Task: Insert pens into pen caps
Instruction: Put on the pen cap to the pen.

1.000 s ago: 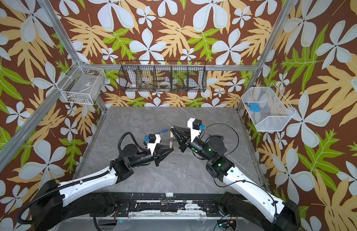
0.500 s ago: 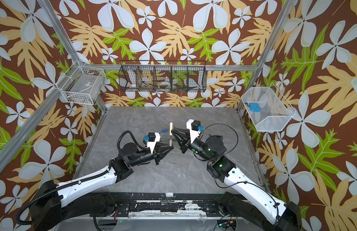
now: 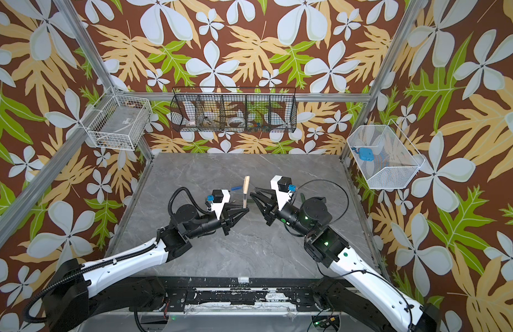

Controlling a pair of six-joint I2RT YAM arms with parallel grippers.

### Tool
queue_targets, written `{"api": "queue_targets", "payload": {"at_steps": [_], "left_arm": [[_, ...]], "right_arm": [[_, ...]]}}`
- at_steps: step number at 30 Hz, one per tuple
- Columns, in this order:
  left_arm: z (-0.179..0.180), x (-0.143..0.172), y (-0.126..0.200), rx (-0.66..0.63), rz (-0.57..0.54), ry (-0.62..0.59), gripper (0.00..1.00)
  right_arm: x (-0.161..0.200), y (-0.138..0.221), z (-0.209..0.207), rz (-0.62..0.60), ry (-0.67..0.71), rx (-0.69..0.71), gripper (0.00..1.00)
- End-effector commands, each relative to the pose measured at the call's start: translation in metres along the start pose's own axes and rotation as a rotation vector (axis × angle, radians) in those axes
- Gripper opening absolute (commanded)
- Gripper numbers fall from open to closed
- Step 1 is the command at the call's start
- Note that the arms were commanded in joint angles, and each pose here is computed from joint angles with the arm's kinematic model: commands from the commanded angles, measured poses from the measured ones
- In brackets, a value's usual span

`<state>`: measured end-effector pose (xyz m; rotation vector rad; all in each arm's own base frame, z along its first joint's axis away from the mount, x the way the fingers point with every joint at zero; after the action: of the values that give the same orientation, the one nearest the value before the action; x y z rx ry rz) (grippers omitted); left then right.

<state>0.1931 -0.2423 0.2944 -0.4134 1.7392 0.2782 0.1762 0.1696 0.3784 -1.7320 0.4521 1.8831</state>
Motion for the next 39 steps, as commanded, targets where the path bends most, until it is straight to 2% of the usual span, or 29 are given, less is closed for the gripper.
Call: {"api": "queue_targets", "payload": {"at_steps": [1, 3, 5, 7, 9, 13, 20, 25, 32, 39], "left_arm": [[0.001, -0.003, -0.001, -0.013, -0.015, -0.019, 0.0], [0.001, -0.003, -0.001, -0.018, -0.014, -0.022, 0.0], [0.002, -0.002, -0.001, -0.023, -0.009, -0.024, 0.0], [0.003, -0.001, -0.002, -0.026, -0.006, -0.026, 0.0], [0.003, 0.0, -0.002, -0.029, -0.003, -0.027, 0.0], [0.004, 0.002, -0.002, -0.03, 0.006, -0.026, 0.0], [0.003, 0.003, 0.0, -0.032, 0.004, -0.027, 0.0], [0.003, 0.002, 0.002, -0.034, 0.001, -0.027, 0.0], [0.002, 0.003, 0.003, -0.035, 0.002, -0.026, 0.0], [0.002, 0.002, 0.002, -0.032, 0.001, -0.027, 0.0]], "right_arm": [[-0.002, 0.008, -0.002, -0.005, 0.023, 0.052, 0.28], [-0.003, 0.012, -0.002, -0.004, 0.023, 0.066, 0.28], [-0.006, 0.013, -0.002, 0.002, 0.019, 0.076, 0.33], [-0.009, 0.013, -0.002, 0.02, 0.006, 0.084, 0.44], [-0.016, 0.008, 0.003, 0.056, 0.012, 0.031, 0.53], [-0.036, -0.001, 0.006, 0.136, -0.02, -0.063, 0.56], [-0.057, -0.018, -0.008, 0.273, -0.124, -0.113, 0.69], [-0.057, -0.032, -0.011, 0.344, -0.159, -0.164, 0.71], [-0.055, -0.034, -0.025, 0.343, -0.204, -0.1, 0.72], [-0.041, -0.052, -0.03, 0.389, -0.263, -0.158, 0.67]]}}
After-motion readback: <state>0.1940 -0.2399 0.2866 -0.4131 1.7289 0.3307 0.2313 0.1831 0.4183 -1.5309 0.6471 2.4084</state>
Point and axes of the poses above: each gripper's point midway between its finger pads, its own y axis back along the fingers, its own z axis along the line the jaws close on, x = y × z, the point moved 9 cm from there along y, back along the fingers, and after that the axes turned 1 degree about y, right-handed, at the moved point
